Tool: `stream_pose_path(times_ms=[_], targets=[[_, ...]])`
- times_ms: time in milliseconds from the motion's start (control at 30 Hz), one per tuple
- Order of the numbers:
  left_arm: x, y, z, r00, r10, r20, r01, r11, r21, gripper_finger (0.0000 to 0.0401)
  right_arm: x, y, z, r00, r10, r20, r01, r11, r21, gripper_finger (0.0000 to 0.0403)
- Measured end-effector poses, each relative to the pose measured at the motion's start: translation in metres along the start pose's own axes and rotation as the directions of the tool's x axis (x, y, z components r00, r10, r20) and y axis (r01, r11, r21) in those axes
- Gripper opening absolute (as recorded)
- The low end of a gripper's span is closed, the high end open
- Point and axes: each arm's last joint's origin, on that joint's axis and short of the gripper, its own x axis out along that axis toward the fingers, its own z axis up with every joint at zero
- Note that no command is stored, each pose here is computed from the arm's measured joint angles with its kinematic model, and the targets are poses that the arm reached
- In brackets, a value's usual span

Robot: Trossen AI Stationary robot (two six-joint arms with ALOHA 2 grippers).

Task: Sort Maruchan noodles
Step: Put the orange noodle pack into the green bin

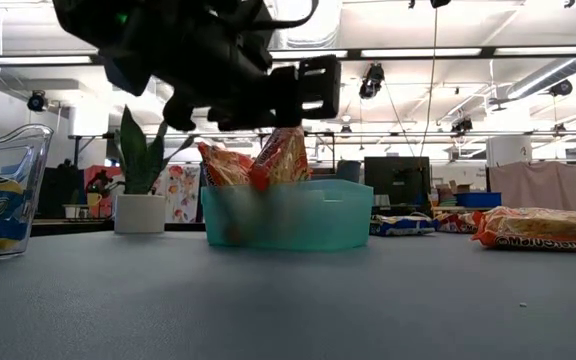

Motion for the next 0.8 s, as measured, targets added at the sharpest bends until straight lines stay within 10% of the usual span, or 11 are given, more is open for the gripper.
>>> stream_pose_path(times_ms=[533, 800], targets=[[-0.018, 0.024, 0.075, 0.993, -0.118, -0.022, 0.120, 0.987, 0.105, 0.0130, 0.000, 0.000, -0.001, 1.000, 0.000, -0.011, 0.000, 1.000, -0.008, 0.0245], [0.008, 0.059, 0.113, 0.798, -0.500, -0.335, 0.481, 0.865, -0.144, 0.0130, -0.012, -0.008, -0.002, 0.998, -0.001, -0.066, 0.002, 1.000, 0.022, 0.0238]])
